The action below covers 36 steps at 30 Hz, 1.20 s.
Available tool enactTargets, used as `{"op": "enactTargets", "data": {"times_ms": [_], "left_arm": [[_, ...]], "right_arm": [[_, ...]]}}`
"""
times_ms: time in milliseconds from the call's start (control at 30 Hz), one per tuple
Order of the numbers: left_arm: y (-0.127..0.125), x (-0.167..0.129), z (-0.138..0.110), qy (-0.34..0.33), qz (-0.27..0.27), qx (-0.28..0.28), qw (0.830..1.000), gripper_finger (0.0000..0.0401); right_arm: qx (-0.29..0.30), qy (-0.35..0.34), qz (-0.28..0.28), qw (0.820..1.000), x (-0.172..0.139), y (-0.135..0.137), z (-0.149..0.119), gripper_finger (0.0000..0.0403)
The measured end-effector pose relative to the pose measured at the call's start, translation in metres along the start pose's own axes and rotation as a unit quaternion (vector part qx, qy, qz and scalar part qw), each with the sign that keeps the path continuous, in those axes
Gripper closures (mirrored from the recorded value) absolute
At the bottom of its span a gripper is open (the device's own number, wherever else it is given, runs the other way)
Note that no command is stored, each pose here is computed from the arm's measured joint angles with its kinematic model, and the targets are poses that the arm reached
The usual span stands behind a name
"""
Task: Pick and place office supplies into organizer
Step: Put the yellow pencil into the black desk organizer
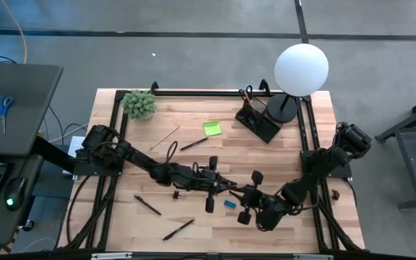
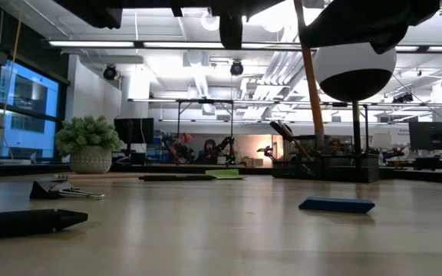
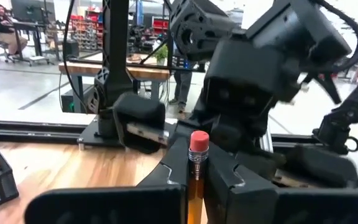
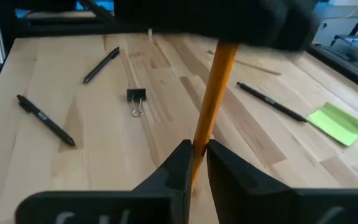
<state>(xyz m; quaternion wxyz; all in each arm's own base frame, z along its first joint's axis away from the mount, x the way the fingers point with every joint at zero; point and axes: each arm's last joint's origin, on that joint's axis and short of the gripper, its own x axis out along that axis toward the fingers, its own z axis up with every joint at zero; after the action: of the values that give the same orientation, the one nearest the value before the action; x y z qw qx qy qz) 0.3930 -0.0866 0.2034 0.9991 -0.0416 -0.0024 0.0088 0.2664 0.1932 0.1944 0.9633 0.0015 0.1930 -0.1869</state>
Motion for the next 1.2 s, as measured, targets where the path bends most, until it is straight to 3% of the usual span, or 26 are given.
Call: {"op": "enactTargets", "data": {"times_ms": [467, 633, 767, 1000, 1200], "left_arm": [[-0.001, 0.000, -0.003, 0.012, -0.025, 0.016, 0.999, 0.0395], [-0.001, 0.000, -0.004, 0.017, -0.025, 0.021, 0.999, 0.0390], [-0.001, 0.000, -0.003, 0.017, -0.025, 0.025, 0.999, 0.0382], [0.002, -0.009, 0.006, 0.076, 0.002, 0.043, 0.996, 0.0301], [0.003, -0.034, 0.031, 0.155, 0.020, 0.058, 0.986, 0.0219]], "right_arm": [[-0.007, -0.017, 0.005, 1.000, 0.007, -0.001, 0.009, 0.0356], [-0.024, -0.031, -0.017, 0.999, 0.007, 0.000, 0.008, 0.0389], [-0.036, -0.041, -0.038, 0.998, 0.004, 0.001, 0.007, 0.0393], [-0.061, -0.048, -0.087, 0.993, 0.003, -0.003, 0.002, 0.0395], [-0.096, -0.078, -0.180, 0.976, -0.002, -0.017, 0.009, 0.0395]]}}
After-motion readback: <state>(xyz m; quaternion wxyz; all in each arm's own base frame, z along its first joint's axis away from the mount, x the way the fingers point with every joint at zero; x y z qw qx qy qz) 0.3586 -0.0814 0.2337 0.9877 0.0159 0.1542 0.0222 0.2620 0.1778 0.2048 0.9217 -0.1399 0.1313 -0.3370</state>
